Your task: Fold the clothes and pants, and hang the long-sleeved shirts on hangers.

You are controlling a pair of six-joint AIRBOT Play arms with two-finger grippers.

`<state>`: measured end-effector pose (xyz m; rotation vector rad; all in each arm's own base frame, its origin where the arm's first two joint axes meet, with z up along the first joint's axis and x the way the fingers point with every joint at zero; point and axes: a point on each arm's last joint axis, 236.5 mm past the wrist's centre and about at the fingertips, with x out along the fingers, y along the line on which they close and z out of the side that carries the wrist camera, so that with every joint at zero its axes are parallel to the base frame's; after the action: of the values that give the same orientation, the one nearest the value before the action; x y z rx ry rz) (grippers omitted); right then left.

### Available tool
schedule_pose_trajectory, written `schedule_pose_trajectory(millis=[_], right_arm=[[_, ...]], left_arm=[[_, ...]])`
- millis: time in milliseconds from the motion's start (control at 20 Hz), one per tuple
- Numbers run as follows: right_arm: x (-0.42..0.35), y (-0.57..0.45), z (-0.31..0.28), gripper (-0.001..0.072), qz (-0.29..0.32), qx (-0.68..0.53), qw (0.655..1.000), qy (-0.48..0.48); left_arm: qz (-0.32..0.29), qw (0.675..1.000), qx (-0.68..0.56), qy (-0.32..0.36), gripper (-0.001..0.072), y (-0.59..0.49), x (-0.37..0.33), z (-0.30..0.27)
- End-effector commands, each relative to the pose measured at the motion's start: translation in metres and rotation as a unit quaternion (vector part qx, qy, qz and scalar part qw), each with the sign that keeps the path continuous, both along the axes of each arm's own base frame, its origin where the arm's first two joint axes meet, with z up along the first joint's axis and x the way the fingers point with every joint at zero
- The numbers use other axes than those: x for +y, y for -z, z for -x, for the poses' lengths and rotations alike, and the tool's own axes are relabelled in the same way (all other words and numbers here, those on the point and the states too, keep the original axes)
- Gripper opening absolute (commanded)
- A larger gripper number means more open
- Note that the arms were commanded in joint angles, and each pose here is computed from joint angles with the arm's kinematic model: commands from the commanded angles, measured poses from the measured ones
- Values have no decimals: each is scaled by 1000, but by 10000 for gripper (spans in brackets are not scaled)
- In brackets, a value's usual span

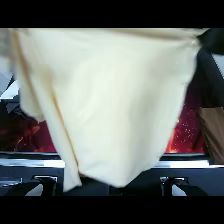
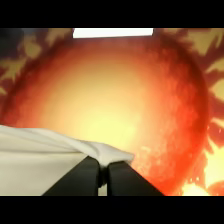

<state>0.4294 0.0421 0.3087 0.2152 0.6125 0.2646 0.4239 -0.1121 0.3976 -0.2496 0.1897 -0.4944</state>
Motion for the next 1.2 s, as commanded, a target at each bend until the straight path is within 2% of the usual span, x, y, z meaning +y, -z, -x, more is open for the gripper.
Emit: schedule_pose_trajectory(millis=[0, 150, 250, 350, 500, 550, 600, 650, 700, 750, 800, 900, 950, 1150], right_arm=[[-19, 149, -80, 41, -67, 149, 984, 72], [4, 236, -98, 41, -183, 277, 936, 114], [23, 284, -83, 41, -179, 355, 913, 93], [37, 317, -67, 41, -157, 409, 896, 68], [44, 324, -66, 42, -150, 415, 896, 58], [36, 315, -69, 55, -150, 404, 900, 63], [21, 304, -71, 108, -147, 393, 905, 72], [0, 290, -70, 190, -140, 385, 908, 84], [-24, 278, -62, 372, -130, 383, 910, 94], [-51, 270, -45, 559, -120, 395, 905, 104], [-77, 267, -21, 593, -110, 424, 892, 114], [-110, 271, 28, 591, -99, 489, 858, 120], [-117, 276, 50, 589, -99, 519, 841, 117], [-101, 317, 96, 568, -106, 553, 819, 112]], left_arm=[[-24, 990, 142, -11, 20, 154, 9, -85], [35, 964, 265, 7, 21, 249, -7, -114], [52, 934, 352, 35, 21, 307, -25, -107], [41, 900, 427, 78, 20, 355, -43, -85], [40, 858, 500, 112, 27, 386, -52, -57], [50, 852, 510, 104, 97, 385, -48, -56], [56, 846, 520, 104, 298, 379, -39, -53], [45, 836, 534, 114, 542, 373, -23, -43], [20, 824, 555, 113, 605, 370, 3, -31], [-3, 799, 596, 85, 605, 372, 41, -13], [-11, 774, 632, 47, 604, 374, 74, 4], [-17, 735, 677, 11, 603, 374, 120, 38], [-7, 726, 687, 4, 594, 376, 127, 52], [20, 724, 689, 8, 589, 433, 100, 111]])
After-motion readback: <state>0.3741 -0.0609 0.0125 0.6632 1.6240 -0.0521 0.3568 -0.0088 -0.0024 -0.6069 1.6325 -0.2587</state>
